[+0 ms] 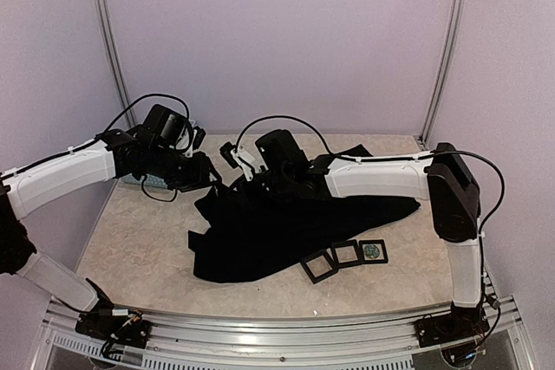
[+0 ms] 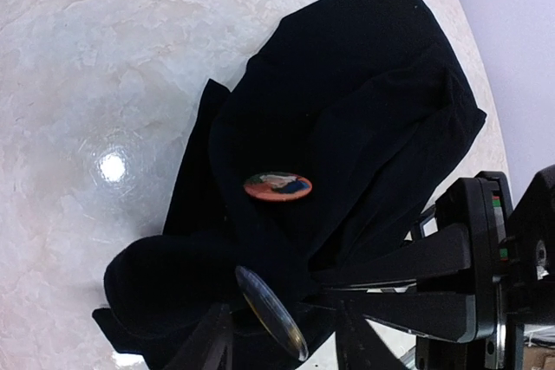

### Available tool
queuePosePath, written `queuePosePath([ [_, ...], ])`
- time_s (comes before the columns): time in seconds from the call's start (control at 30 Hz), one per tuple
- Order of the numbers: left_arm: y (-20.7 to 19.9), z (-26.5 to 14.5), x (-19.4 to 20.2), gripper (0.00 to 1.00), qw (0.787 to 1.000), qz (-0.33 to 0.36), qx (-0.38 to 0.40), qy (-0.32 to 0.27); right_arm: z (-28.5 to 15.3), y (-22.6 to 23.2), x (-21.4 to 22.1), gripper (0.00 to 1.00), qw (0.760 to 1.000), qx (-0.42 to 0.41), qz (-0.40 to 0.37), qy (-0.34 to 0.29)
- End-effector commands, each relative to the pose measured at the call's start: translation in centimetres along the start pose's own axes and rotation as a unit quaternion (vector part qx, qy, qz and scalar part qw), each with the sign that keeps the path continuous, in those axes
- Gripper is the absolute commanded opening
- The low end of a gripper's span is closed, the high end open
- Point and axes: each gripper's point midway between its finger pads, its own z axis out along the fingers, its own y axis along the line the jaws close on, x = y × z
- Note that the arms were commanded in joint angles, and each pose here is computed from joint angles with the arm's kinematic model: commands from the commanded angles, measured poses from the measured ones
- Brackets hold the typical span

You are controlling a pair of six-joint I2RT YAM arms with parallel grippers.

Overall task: Remove the brooch from the garment
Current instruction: Pick up the crumpled clothing from the center of the board.

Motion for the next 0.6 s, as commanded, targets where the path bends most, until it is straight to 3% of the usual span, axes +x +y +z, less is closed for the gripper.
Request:
queuePosePath([
  [0.0,0.6,-1.5,0.2,0.48,0.999,-0.036,0.021,0.001,0.3,0.4,0.4,0.0,1.0,0.001,0.0,0.0],
  [0.1,1.0,-2.1,0.4,0.6,0.996,-0.068,0.046,0.019,0.2,0.3,0.6,0.0,1.0,0.009,-0.007,0.003],
  [0.33,0.6,-2.8,0.2,0.69,0.988,-0.112,0.091,0.063,0.2,0.4,0.9,0.0,0.999,0.024,-0.025,0.01],
  [0.57,0.1,-1.7,0.0,0.68,0.982,-0.13,0.098,0.1,0.2,0.7,1.2,0.0,0.998,0.038,-0.043,0.017],
])
